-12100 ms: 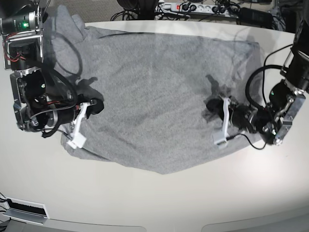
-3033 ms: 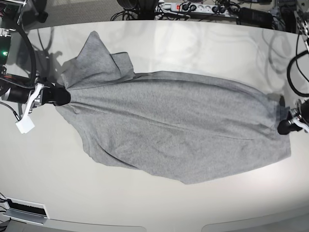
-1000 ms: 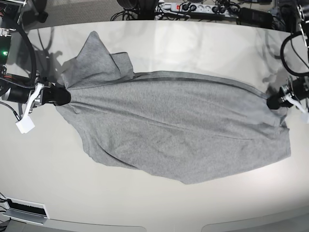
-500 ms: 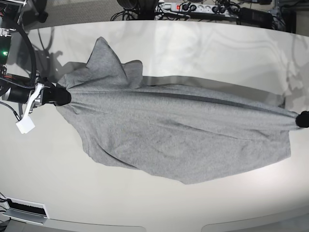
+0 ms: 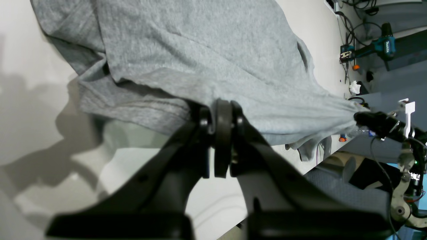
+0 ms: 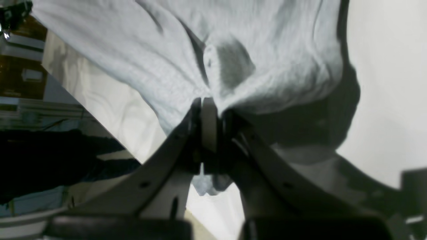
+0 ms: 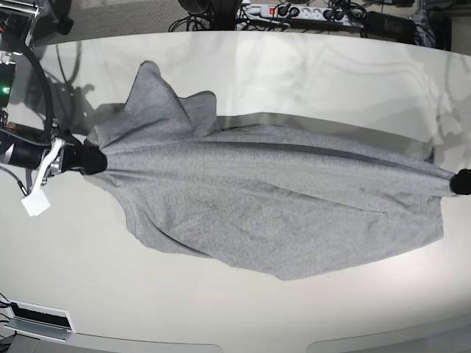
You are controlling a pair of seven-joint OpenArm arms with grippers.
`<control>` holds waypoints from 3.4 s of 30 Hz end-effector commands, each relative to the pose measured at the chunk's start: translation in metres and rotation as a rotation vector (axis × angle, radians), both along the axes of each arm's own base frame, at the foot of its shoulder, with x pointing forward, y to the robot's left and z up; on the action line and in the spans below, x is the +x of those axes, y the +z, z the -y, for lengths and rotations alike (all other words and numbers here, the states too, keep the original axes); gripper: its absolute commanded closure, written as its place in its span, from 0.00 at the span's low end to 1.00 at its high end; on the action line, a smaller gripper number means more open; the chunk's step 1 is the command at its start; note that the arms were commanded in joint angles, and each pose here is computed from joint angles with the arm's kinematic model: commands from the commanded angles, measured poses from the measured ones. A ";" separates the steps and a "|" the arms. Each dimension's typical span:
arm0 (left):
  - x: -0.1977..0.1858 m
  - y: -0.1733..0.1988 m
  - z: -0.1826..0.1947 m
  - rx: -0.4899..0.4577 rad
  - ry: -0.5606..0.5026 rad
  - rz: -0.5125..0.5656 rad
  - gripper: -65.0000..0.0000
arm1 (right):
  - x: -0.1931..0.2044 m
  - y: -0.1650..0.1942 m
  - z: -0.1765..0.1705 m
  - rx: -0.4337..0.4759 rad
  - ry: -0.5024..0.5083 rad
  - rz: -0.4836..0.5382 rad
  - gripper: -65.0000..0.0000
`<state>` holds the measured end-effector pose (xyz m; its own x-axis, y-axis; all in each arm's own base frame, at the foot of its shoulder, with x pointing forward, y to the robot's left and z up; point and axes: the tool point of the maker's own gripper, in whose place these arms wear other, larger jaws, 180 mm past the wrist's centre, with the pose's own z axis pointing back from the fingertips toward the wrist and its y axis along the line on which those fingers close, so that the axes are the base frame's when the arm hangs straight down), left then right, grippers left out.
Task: Layout the t-shirt on the table in an organized manner, then fold the t-shirt properly
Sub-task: 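Stretch the shirt lengthwise between the left and right grippers, then lift the shirt with both grippers and flick it open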
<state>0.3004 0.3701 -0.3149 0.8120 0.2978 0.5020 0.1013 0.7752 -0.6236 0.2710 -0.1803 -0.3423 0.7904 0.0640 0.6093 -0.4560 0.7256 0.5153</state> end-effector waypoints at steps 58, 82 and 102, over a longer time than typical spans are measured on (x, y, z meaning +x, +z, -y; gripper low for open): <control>0.090 0.266 0.047 0.442 -0.265 0.731 1.00 | 0.124 0.216 0.086 -0.372 -0.125 0.628 1.00; 0.079 0.174 0.085 0.466 -0.524 0.414 1.00 | 0.066 0.180 0.078 -0.223 0.029 0.403 1.00; -0.040 0.005 0.085 0.308 -0.606 -0.092 1.00 | -0.048 0.035 0.061 -0.141 0.068 -0.070 1.00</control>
